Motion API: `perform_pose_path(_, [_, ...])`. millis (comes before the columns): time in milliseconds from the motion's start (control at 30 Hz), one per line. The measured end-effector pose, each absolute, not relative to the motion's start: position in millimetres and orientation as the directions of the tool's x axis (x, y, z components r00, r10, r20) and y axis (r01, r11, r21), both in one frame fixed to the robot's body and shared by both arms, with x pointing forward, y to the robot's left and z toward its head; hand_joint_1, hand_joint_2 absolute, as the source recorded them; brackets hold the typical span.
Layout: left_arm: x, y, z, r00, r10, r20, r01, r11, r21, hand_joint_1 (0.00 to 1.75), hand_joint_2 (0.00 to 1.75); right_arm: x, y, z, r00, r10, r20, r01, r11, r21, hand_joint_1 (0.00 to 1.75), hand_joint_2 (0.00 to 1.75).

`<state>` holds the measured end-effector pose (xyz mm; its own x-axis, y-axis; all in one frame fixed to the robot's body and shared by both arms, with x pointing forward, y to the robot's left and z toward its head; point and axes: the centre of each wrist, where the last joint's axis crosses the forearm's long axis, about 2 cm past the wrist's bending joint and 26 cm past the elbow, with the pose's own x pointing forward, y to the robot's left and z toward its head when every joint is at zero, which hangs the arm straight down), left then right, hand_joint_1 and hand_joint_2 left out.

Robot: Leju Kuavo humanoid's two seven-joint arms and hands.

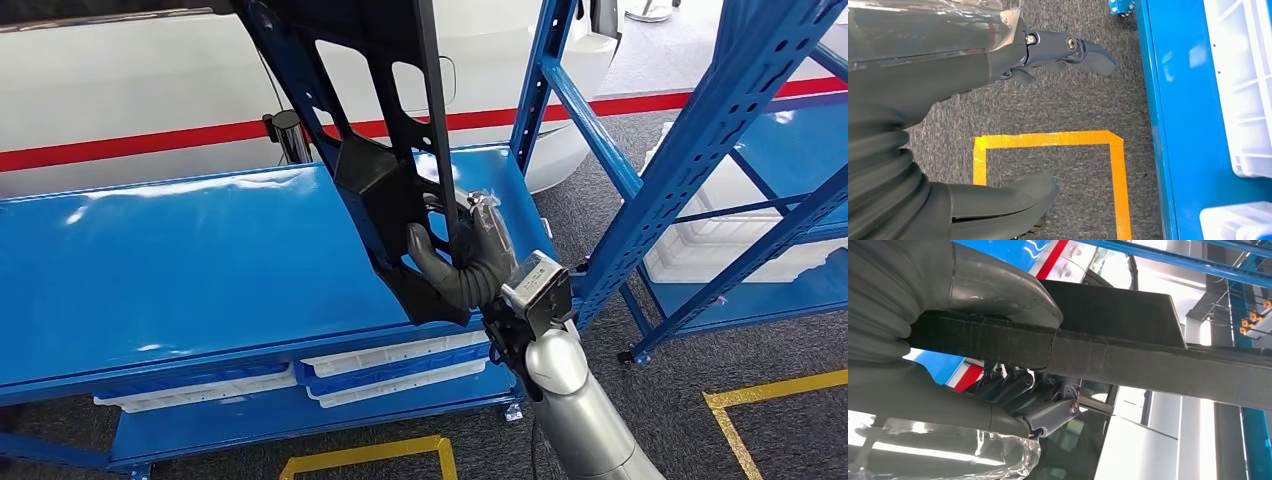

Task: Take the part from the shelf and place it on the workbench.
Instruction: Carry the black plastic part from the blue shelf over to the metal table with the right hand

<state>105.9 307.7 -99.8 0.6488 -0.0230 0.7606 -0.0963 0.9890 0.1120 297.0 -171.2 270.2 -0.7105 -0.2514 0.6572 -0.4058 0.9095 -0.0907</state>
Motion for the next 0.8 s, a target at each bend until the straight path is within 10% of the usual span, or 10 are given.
perform_pose_path(800, [107.3, 318.9, -99.1, 0.636, -0.012, 0.772, -0.127, 0.985, 0.12, 0.0, 1.75, 308.8, -168.9, 280.0, -0.714, -0.284, 0.64, -0.43, 0.899, -0.082, 1.75, 1.75])
